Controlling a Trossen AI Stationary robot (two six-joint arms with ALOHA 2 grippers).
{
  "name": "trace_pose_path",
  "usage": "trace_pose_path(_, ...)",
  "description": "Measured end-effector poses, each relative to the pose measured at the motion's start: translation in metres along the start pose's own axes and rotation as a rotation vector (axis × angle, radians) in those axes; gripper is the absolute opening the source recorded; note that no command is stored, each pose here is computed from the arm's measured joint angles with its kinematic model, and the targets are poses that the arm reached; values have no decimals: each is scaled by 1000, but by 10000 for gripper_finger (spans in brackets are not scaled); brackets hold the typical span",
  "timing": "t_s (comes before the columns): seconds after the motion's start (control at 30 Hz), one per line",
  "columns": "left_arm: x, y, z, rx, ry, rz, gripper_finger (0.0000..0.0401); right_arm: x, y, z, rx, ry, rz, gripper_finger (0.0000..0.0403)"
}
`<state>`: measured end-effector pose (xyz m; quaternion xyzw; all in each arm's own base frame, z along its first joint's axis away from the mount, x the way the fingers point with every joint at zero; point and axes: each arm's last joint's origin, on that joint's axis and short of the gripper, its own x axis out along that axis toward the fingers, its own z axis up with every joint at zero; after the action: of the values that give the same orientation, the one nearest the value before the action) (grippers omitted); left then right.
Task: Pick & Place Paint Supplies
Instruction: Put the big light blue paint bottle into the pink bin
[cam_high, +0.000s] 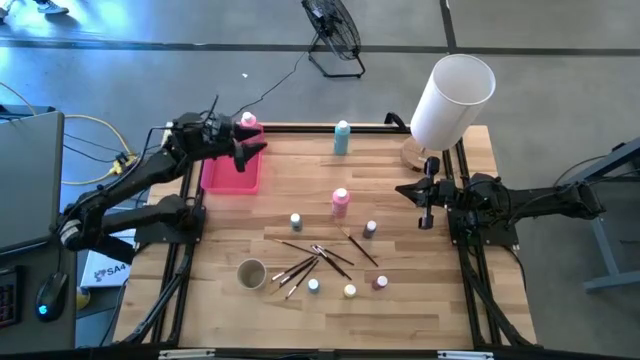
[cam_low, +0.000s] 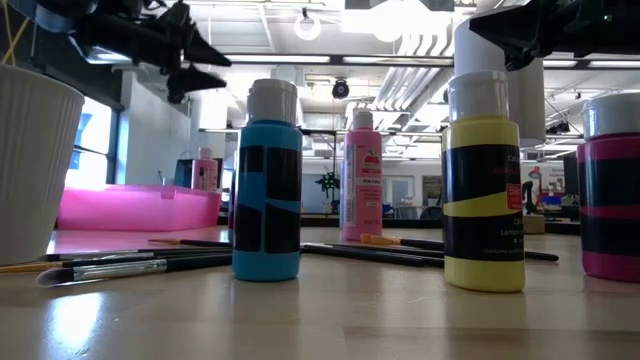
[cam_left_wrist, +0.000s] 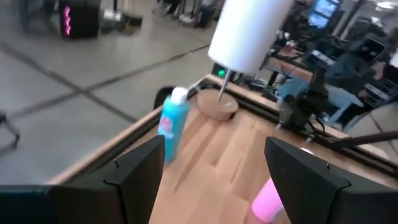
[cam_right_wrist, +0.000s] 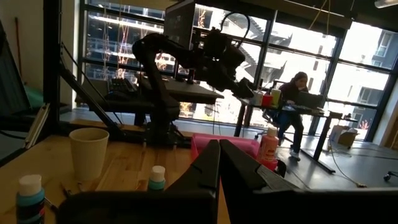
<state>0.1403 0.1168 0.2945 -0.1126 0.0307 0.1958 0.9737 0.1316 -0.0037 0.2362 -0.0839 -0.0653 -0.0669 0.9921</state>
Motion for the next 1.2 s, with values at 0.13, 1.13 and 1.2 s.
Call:
trace_pose_path(0.13,17,-11,-6,101,11,43,274,0,0,0,0,0,0,3)
trace_pose_path(1.13,31,-13,-17,69,57,159,274,-1,7,3,23,-58,252,3)
trace_pose_path(1.2,33,-13,-17,74,56,140,274,-1,7,3,23,-57,246,3)
